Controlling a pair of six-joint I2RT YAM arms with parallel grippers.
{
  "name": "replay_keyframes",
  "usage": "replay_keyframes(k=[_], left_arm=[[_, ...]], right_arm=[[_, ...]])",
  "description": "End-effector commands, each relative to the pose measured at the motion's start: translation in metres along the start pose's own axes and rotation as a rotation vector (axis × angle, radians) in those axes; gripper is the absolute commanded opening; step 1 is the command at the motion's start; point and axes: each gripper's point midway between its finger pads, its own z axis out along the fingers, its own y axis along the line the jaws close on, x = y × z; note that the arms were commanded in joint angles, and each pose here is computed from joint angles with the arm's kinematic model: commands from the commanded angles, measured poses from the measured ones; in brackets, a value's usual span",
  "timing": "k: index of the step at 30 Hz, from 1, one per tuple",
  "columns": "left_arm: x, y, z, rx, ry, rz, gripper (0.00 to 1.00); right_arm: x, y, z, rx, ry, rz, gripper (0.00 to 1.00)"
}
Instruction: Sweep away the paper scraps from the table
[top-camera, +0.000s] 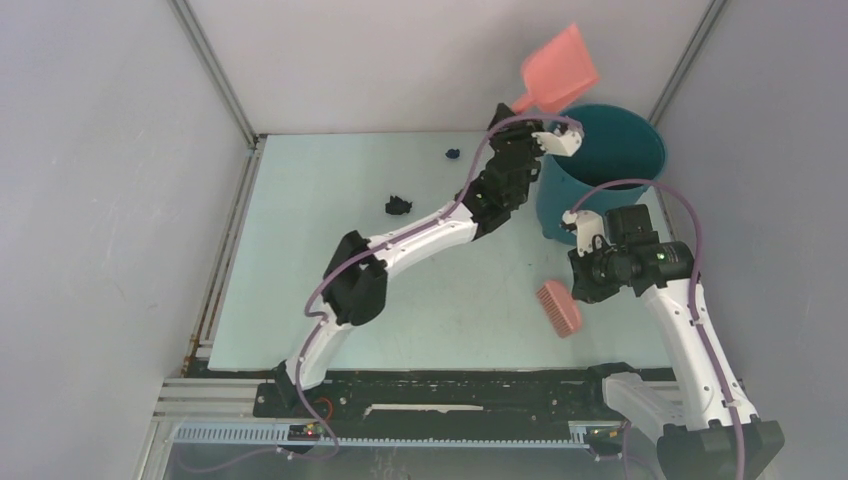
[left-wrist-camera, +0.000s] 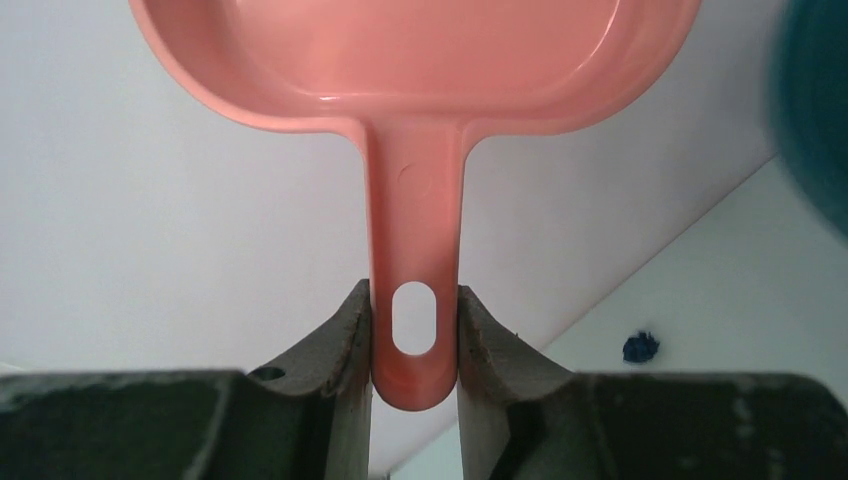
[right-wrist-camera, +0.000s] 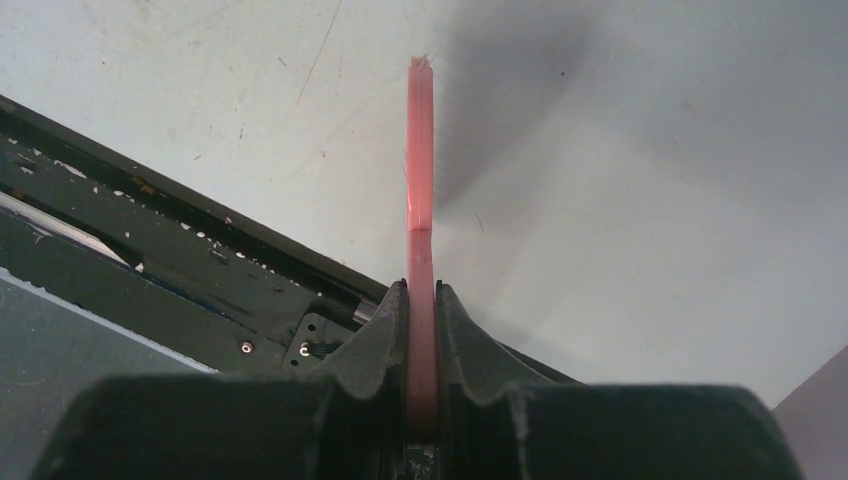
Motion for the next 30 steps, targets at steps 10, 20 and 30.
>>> replay_keyframes(k=[10, 20, 30], left_arm=[[0.110, 0.105, -0.152, -0.004, 0.359, -0.541, 0.00], [0.193, 0.035, -0.295, 0.414, 0.563, -0.726, 0.00], [0.214, -0.113, -0.404, 0.901, 0.819, -0.839, 0.00]], right_arm=[[-0.065, 0.018, -0.001, -0.021, -0.072, -0.206, 0.00], [-0.095, 0.037, 0.022, -0.035, -0.018, -0.311, 0.00], [-0.102, 0.021, 0.017, 0.025, -0.033, -0.282, 0.00]])
